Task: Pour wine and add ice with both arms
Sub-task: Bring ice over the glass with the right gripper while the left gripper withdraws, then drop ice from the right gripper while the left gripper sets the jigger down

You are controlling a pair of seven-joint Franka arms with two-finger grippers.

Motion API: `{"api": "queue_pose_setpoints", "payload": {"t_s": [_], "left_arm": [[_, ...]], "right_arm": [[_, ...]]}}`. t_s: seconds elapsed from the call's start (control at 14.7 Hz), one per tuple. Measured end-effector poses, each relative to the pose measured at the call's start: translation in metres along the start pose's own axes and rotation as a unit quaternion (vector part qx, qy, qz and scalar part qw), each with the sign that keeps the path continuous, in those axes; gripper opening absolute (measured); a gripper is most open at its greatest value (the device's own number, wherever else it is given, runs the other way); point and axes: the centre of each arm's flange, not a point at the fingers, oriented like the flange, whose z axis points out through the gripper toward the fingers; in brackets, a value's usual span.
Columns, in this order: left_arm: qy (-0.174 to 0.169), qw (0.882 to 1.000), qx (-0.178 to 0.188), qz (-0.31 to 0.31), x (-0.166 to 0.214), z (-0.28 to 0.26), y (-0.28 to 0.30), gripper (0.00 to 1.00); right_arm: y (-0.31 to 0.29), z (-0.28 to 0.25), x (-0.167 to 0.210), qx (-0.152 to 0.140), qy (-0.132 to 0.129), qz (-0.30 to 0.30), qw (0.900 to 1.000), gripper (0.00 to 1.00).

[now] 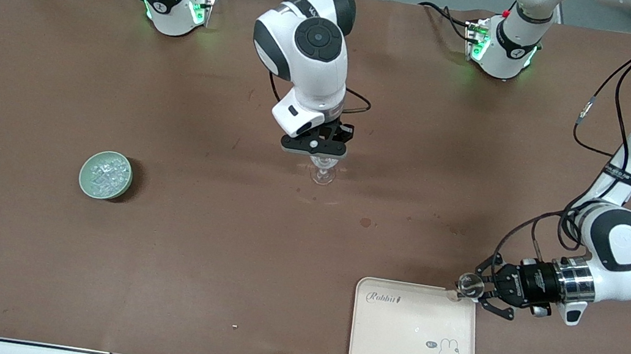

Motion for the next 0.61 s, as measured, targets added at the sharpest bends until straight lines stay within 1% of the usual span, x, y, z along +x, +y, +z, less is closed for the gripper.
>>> {"api": "queue_pose_setpoints", "payload": {"t_s": [0.14, 0.2, 0.48, 0.61], "left_arm": [[-0.027, 0.999, -0.017, -0.019, 0.025, -0.002, 0.007, 0.21], [-0.034, 0.999, -0.021, -0.02, 0.035, 0.0, 0.009, 0.21], [-0.037, 0.998, -0.035, -0.022, 0.07, 0.0, 0.013, 0.21], [-0.028, 0.998, -0.052, -0.027, 0.082, -0.004, 0.017, 0.21]], "right_arm": [[-0.004, 0.0, -0.004, 0.0, 0.0, -0.002, 1.0, 0.27], [-0.005, 0.0, -0.006, -0.001, 0.001, -0.004, 1.0, 0.27], [-0.01, 0.006, -0.012, -0.009, -0.001, -0.011, 1.0, 0.27], [-0.012, 0.012, -0.014, -0.015, 0.0, -0.016, 1.0, 0.27]]}}
